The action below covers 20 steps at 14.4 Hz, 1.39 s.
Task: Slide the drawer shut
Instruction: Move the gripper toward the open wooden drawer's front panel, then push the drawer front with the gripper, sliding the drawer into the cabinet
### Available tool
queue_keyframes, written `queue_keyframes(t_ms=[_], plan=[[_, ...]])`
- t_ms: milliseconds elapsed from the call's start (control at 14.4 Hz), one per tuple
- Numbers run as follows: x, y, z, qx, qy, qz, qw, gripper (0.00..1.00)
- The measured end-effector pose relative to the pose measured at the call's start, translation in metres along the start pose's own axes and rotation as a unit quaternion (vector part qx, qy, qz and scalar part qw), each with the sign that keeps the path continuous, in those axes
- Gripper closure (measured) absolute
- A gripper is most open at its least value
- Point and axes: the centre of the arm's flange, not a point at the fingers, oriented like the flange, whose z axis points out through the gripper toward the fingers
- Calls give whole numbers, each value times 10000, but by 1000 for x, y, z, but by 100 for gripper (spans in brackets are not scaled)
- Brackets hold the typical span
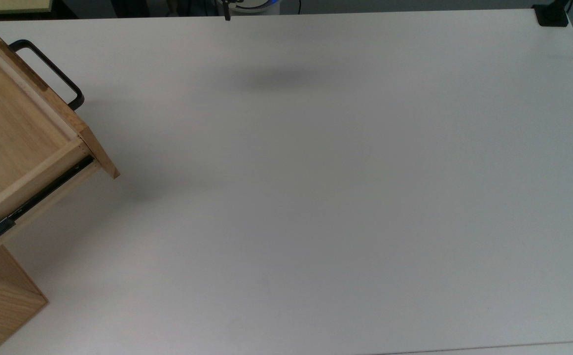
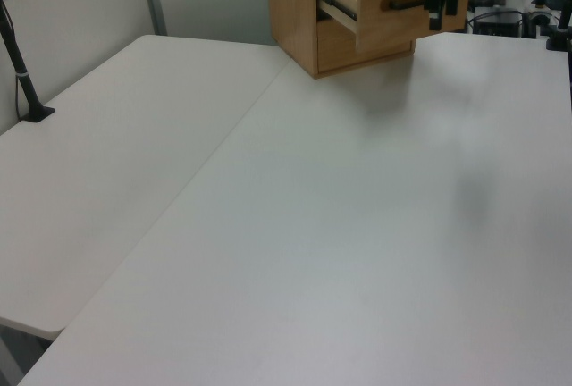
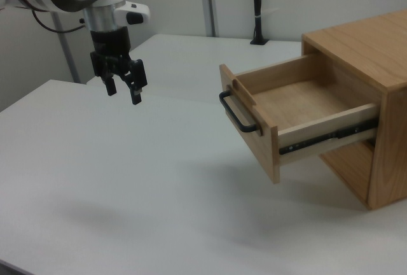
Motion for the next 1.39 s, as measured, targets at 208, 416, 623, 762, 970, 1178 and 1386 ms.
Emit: queue_keyframes(t_ms=[208, 416, 623, 762, 970, 1178, 1386], plan=[[1, 17, -3, 12, 32, 348, 9994, 42], [4, 36, -6, 34, 136, 1008, 9948, 73], [12, 51, -8, 72, 357, 1401, 9895, 88], [18, 58, -5, 88, 453, 1528, 9872, 89], [29, 73, 3, 78, 599, 1679, 9839, 93], [42, 84, 13, 45, 762, 1787, 9809, 93], [58, 94, 23, -24, 1017, 2003, 9745, 93]])
